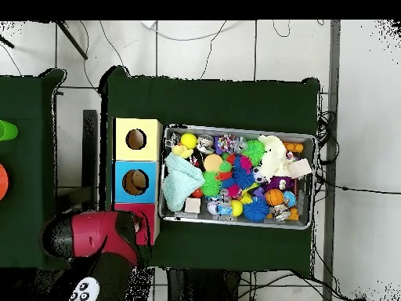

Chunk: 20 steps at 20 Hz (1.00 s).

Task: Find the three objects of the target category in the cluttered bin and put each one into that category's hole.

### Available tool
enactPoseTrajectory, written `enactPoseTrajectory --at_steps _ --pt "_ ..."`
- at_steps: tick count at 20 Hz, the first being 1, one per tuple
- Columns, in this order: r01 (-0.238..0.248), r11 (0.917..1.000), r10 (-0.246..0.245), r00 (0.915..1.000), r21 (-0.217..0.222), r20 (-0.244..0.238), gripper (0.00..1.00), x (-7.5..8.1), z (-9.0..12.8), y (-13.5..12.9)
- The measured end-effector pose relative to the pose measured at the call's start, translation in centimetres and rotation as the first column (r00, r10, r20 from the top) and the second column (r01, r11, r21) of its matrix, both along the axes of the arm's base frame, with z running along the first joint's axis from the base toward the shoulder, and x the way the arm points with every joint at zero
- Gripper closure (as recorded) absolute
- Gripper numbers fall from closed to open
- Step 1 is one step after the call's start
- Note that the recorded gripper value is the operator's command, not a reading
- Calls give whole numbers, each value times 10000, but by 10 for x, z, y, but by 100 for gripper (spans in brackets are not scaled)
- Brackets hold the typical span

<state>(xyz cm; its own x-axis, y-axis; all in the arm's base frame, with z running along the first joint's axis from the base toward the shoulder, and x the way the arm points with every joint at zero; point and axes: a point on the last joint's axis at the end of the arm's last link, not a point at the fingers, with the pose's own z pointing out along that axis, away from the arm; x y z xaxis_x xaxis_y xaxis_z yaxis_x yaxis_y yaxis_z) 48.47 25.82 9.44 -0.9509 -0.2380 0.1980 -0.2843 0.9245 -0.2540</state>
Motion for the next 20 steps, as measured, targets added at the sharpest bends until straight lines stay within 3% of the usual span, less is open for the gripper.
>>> enactPoseTrajectory --at_steps 10,14,20 --pt "402 9990 -393 9983 214 -420 0 12 39 6" --pt "816 9953 -807 9965 514 -198 0 29 57 1" --pt "1244 9896 -1247 9922 722 -11 0 42 68 -13"
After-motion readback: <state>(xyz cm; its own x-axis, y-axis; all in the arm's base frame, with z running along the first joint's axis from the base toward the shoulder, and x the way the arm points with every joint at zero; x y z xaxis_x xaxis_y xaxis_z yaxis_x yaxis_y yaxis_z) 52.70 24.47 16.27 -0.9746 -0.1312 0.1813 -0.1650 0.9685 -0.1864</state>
